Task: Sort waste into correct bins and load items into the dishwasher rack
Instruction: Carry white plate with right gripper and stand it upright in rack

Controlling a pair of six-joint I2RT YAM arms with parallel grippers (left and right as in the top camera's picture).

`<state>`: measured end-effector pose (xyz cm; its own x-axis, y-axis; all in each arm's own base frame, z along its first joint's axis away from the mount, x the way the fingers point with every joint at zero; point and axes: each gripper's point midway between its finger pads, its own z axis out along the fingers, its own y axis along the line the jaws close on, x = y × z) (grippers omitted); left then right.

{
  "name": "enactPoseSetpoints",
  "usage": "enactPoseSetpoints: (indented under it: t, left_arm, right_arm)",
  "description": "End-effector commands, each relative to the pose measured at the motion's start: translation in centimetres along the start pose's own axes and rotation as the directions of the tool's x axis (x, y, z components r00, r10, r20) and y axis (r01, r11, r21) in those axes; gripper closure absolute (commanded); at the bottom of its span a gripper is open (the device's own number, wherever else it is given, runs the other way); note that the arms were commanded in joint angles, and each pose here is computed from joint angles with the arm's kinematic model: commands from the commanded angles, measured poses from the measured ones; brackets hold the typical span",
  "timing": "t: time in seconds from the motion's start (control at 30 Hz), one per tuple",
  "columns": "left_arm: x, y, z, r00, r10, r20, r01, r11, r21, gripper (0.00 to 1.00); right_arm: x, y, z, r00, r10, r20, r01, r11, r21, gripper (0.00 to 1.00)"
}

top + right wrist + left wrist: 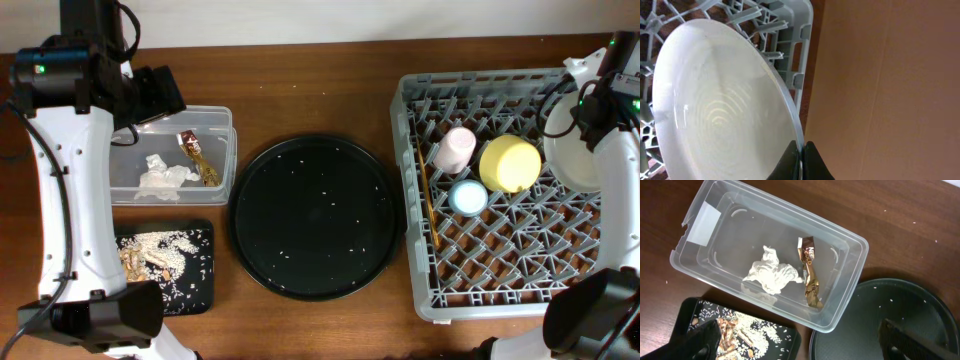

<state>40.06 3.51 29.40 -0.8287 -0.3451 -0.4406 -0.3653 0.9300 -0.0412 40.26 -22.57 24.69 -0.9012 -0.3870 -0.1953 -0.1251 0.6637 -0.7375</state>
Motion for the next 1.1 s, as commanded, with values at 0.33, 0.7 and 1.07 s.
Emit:
enactPoseSetpoints:
  t: [0.33,0.7,1.07]
  left_arm:
    - [-0.1,0.3,0.1,1.0,-0.01,0.0,0.01,1.0,-0.013,0.0]
    - [-0.1,0.3,0.1,1.0,-0.01,0.0,0.01,1.0,-0.013,0.0]
    - [-0.1,0.3,0.1,1.0,-0.01,0.0,0.01,1.0,-0.013,0.0]
  right_arm:
    - [-2.9,4.0,-0.3,0.986,0.136,0.097,-0.123,0.983,-0.135,0.4]
    - [-4.8,8.4,-10.0,0.67,0.734,-0.116,-0.561,0.396,-0.727,0.04]
    - [-8.2,11.8,-18.4,0.699,0.702,-0.136,-0.255,0.066,-0.965,0.02]
